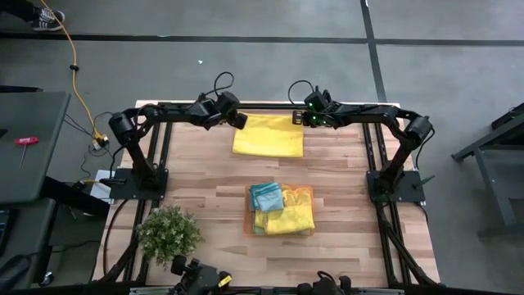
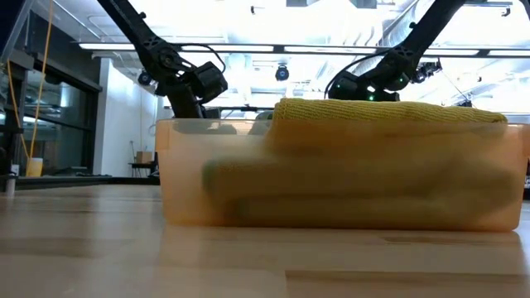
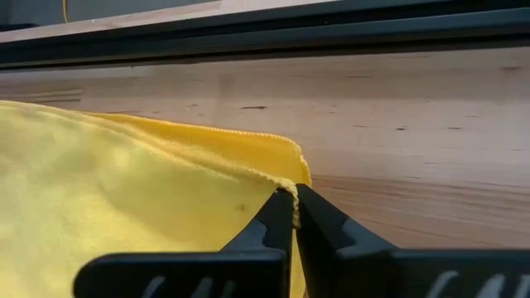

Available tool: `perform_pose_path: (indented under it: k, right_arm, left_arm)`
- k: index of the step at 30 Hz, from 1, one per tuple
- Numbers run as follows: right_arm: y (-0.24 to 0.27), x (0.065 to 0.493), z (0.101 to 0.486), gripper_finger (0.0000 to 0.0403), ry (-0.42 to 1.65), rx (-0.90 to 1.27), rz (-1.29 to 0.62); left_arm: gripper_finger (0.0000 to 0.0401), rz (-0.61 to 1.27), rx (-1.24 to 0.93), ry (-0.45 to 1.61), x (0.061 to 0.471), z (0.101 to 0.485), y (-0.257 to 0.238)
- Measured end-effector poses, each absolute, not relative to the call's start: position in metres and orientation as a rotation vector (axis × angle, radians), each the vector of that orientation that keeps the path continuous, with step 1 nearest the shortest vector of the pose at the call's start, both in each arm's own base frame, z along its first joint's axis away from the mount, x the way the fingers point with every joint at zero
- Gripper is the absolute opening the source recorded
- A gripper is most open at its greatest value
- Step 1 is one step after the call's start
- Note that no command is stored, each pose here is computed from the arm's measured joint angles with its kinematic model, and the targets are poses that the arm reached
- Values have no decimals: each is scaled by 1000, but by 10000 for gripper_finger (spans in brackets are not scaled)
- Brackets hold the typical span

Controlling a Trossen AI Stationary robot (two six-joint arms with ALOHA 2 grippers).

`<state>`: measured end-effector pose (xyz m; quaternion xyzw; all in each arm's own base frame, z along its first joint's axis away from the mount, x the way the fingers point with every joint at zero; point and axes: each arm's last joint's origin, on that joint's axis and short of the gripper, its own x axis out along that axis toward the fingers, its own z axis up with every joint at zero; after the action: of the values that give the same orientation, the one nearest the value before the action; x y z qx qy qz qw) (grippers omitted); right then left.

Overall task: Fold microfiber towels
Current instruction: Fold the yellow microfiber towel

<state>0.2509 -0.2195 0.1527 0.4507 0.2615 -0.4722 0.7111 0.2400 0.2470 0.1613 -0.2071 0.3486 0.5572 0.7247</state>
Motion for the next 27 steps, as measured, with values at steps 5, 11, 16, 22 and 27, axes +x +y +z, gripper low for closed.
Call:
perform_pose_path:
  k: [5,11,16,22,27]
  right_arm:
    - [-219,251,153,0,580,1002,-1044]
    - [-220,251,153,0,578,1002,-1045]
    - [-220,252,154,0,561,998,-1040]
    - [-222,252,154,0,547,985,-1061]
    - [-226,247,154,26,538,1013,-1084]
  left_arm:
    - [147,1215,-444,760,234,170,251]
    - [178,1147,-446,744,234,178,247]
    - [177,1030,-489,735,241,178,242]
    - [179,992,-479,719,249,179,236]
    - [178,987,-475,714,251,180,235]
